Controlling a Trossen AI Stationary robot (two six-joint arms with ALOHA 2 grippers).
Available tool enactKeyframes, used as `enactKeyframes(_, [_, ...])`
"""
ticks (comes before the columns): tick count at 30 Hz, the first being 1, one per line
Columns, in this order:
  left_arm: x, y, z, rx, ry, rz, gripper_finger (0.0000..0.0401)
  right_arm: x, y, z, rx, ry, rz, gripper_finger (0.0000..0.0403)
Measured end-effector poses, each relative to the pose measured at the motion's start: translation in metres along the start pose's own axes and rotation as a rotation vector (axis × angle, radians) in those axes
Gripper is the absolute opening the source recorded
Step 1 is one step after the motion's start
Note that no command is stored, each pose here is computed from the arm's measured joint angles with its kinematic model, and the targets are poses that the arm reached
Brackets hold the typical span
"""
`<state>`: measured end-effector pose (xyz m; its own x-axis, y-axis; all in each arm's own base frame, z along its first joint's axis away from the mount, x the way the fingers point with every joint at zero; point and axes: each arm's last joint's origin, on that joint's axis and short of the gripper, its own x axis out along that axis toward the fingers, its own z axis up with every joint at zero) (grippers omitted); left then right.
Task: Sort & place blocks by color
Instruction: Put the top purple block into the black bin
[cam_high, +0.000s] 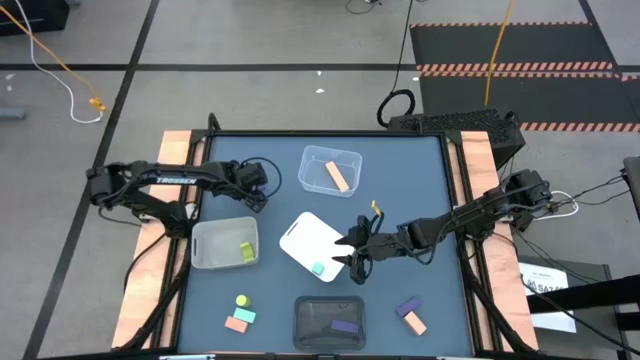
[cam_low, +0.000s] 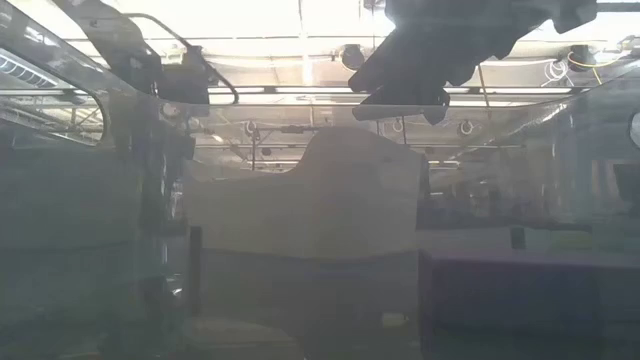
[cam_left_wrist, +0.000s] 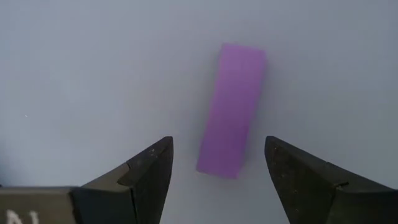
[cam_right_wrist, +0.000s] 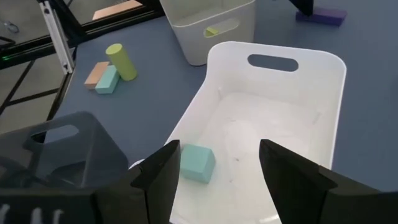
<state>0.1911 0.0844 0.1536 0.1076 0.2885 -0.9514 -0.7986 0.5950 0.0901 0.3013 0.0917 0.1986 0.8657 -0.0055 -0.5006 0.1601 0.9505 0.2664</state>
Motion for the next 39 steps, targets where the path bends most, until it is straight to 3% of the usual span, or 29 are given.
enactKeyframes(8, [0.018,-0.003,0.002,0.014,0.061,0.035,0.0247,0.000,0.000,0.000,-0.008,0.000,0.001,0.0212])
enactKeyframes(12, [0.018,-0.005,0.003,0.011,0.050,0.018,0.0195,0.000,0.000,0.000,-0.022,0.000,0.002,0.0212])
enactKeyframes(16, [0.018,-0.006,0.005,0.006,0.018,0.002,0.0103,0.000,0.000,-0.001,-0.028,0.005,-0.001,0.0212])
enactKeyframes(23, [0.012,-0.006,0.019,-0.042,-0.110,-0.024,0.0098,0.000,0.000,-0.001,-0.028,0.012,-0.004,0.0212])
enactKeyframes(30, [-0.034,-0.023,0.054,-0.011,-0.318,-0.193,0.0098,0.000,0.001,0.001,-0.020,-0.012,0.006,0.0212])
enactKeyframes(34, [-0.076,-0.047,0.070,0.070,-0.528,-0.356,0.0098,0.000,0.001,0.002,-0.016,-0.022,0.010,0.0212])
enactKeyframes(39, [-0.118,-0.082,0.071,0.209,-0.731,-0.551,0.0098,0.000,0.002,0.003,-0.027,-0.030,0.013,0.0212])
